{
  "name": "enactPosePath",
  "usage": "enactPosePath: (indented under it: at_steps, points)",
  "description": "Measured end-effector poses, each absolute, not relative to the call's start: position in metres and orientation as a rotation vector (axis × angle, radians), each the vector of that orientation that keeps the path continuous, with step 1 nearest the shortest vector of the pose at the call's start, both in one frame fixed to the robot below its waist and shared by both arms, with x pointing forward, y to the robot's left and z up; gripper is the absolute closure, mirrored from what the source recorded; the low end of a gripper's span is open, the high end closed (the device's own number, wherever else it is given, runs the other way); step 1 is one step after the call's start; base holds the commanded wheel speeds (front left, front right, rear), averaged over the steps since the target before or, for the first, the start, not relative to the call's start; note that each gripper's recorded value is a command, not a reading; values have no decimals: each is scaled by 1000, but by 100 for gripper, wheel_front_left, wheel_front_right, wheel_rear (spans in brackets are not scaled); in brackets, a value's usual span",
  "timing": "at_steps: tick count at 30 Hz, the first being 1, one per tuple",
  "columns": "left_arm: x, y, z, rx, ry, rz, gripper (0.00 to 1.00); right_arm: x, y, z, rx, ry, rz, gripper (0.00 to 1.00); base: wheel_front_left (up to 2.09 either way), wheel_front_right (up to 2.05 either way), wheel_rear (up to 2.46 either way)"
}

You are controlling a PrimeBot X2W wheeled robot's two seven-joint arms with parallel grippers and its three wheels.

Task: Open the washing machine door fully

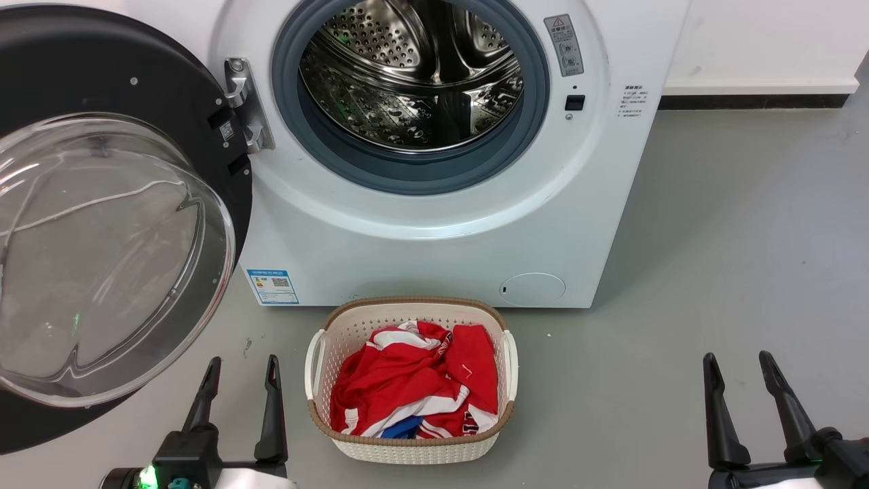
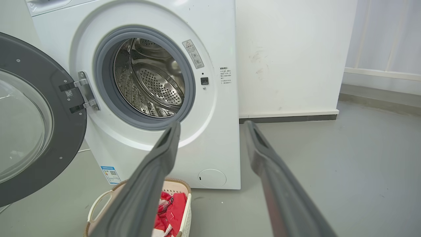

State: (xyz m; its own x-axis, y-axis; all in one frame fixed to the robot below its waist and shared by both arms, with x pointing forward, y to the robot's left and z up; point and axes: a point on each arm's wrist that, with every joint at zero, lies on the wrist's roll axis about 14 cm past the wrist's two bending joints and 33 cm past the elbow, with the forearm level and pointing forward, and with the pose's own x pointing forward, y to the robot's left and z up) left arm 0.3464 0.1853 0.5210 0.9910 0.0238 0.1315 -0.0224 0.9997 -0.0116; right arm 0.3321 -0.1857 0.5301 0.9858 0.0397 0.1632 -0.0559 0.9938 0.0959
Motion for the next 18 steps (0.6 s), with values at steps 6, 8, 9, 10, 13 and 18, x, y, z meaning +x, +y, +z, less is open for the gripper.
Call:
enactPosePath:
  at_steps: [6,8,9,10,13,18]
  points:
    - [347,185,519,16,-127,25,0,332,-184,529,101,-158,52,0,0,0,0]
    - [347,186,519,17,-126,29,0,332,-184,529,100,-158,52,0,0,0,0]
    - [347,186,519,17,-126,29,100,332,-184,529,100,-158,52,100,0,0,0]
    - [347,186,519,17,-124,29,100,332,-184,528,100,-156,52,100,0,0,0]
    - [343,186,505,16,-81,31,100,331,-184,519,102,-124,50,100,0,0,0]
    - [340,191,489,-49,-18,50,100,330,-186,510,168,-91,37,100,0,0,0]
